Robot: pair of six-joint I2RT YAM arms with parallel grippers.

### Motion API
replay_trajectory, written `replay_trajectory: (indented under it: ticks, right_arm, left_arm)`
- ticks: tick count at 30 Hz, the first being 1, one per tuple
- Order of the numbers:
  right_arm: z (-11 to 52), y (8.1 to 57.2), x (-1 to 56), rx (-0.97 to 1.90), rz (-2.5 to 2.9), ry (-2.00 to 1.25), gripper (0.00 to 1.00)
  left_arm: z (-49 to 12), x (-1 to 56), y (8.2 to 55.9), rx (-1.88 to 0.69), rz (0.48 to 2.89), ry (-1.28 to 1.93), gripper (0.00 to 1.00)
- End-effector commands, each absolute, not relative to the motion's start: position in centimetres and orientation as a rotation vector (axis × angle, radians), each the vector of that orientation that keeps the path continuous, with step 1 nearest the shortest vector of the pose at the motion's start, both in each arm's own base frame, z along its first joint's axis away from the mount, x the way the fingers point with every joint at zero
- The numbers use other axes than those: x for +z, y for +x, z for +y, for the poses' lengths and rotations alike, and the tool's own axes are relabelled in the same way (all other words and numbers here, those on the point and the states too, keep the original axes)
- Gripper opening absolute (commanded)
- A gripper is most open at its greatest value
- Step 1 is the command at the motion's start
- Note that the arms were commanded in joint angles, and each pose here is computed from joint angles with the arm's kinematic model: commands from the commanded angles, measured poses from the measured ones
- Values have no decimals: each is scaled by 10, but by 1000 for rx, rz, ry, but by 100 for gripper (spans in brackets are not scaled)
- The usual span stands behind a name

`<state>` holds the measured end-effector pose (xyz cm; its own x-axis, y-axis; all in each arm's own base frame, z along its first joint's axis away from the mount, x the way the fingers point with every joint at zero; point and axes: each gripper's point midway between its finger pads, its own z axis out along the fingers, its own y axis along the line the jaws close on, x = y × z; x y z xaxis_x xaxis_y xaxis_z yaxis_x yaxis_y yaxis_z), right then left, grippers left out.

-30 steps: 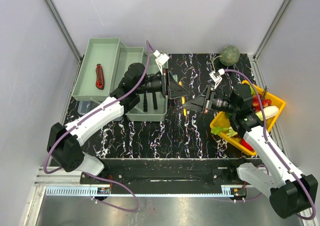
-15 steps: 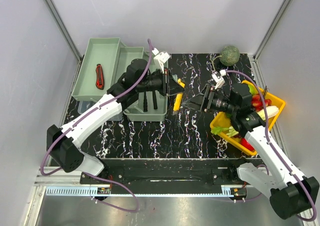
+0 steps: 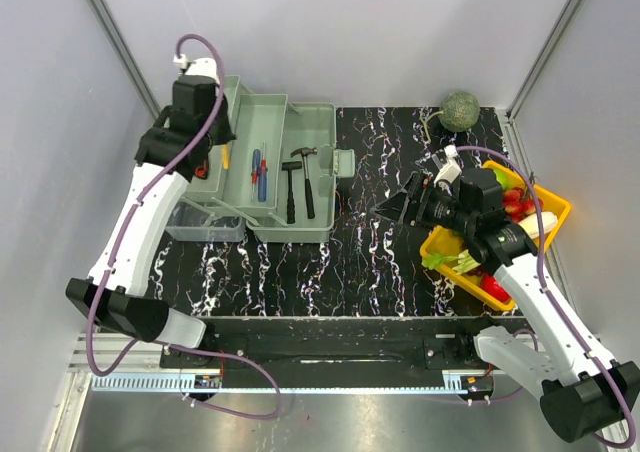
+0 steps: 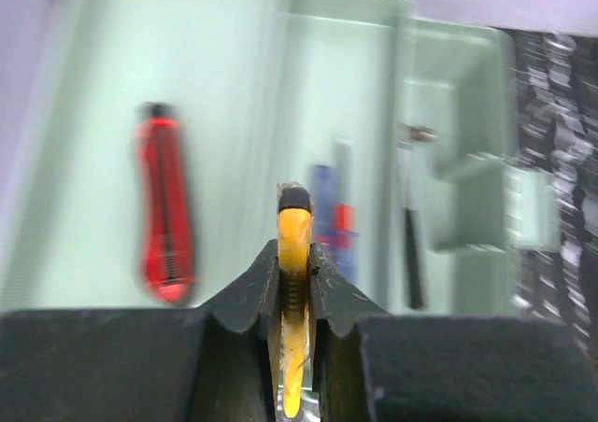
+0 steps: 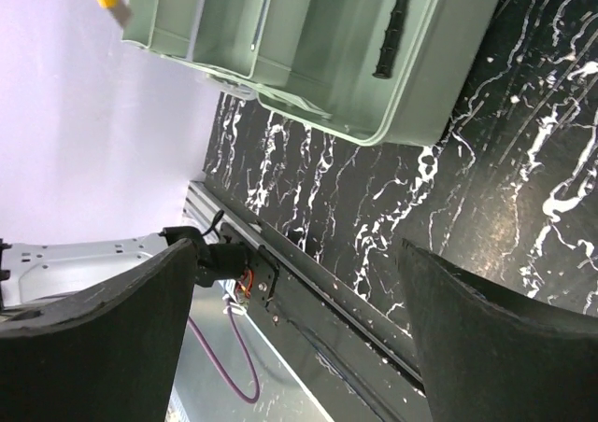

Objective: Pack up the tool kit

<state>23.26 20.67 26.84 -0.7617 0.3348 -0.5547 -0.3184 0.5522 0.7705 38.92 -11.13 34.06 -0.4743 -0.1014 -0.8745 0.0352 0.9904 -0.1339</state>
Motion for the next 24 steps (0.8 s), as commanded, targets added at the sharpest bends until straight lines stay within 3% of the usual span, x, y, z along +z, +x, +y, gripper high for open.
replay_trajectory:
  ticks: [1,7,13,19,24]
  right_arm:
    - [201,236,266,1161,2106,19,91]
    - [201,240,248,1155,2151,72,91]
    - [203,243,235,1157,2183,95,90]
    - [202,247,228,1136,2203,89,90]
    - [208,250,222,1160,2228,92,90]
  left_arm:
    - [-9,371,384,316,1995,-242,0]
    - [44,359,405,649,2014,-326,0]
    - [63,327,438,812,2084,-288,0]
    - [76,309,458,830,2116,-215,0]
    - [73,293,468,786,2119,-135,8]
